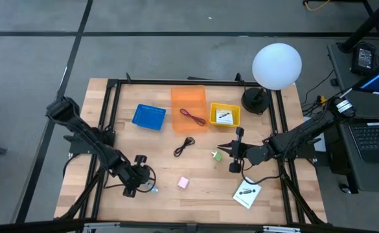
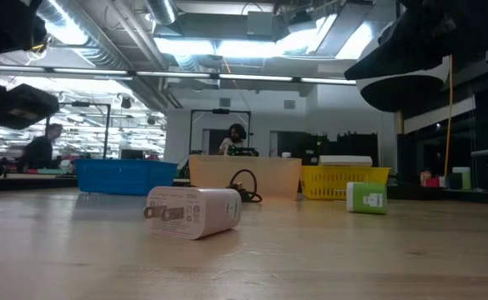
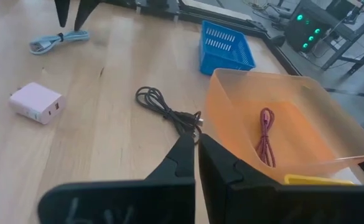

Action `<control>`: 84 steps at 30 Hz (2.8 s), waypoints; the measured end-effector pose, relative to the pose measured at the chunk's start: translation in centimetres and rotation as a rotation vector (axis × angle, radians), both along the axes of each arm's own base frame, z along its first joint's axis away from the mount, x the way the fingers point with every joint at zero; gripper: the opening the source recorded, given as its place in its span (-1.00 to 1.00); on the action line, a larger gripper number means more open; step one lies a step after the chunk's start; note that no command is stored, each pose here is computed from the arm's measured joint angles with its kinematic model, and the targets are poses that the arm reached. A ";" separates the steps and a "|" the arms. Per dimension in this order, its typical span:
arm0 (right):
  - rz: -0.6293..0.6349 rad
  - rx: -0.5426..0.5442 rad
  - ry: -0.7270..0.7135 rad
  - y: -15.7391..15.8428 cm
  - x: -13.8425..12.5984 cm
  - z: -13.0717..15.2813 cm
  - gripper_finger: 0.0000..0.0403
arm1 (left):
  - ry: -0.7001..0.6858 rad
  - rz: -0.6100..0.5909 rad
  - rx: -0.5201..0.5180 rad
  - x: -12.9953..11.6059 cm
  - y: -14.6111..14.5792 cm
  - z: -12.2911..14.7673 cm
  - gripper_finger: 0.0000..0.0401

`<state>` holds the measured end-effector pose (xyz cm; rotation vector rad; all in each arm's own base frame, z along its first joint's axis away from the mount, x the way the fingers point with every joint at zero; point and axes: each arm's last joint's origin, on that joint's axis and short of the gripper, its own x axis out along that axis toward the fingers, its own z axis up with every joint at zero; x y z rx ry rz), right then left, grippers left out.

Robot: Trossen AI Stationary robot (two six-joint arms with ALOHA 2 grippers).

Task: Pick and place items into bin
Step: Put the blue charger cable into the orange bin

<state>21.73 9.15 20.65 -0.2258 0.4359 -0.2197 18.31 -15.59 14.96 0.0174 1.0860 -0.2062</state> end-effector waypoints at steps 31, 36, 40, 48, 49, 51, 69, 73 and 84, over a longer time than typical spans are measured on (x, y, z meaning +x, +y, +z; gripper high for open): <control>-0.017 0.001 0.000 -0.4 0.1 0.0 -0.97 | 0.040 -0.141 0.112 1.5 -0.4 -3.0 -0.97; -0.017 0.001 0.001 -0.4 0.1 0.0 -0.97 | 0.007 -0.169 0.141 1.4 -0.2 -2.5 -0.97; -0.017 -0.002 0.008 -0.4 0.1 -0.1 -0.97 | -0.012 -0.151 0.154 0.8 0.4 -1.4 -0.98; -0.019 -0.001 0.011 -0.4 0.1 -0.1 -0.97 | -0.096 -0.045 0.203 0.0 2.3 1.8 -0.98; -0.019 -0.001 0.012 -0.4 0.1 -0.1 -0.97 | -0.107 -0.038 0.197 0.0 2.6 2.1 -0.98; -0.019 -0.001 0.012 -0.4 0.1 -0.1 -0.97 | -0.130 -0.028 0.199 -0.2 3.2 2.6 -0.98; -0.020 0.002 0.011 -0.4 0.1 -0.1 -0.98 | -0.536 0.190 0.215 -3.7 8.0 5.1 -0.98; -0.020 0.002 0.011 -0.4 0.1 -0.1 -0.98 | -0.636 0.189 0.219 -4.2 8.4 4.9 -0.98; -0.020 0.002 0.010 -0.4 0.1 -0.1 -0.98 | -0.832 0.280 0.200 -4.8 9.4 2.7 -0.98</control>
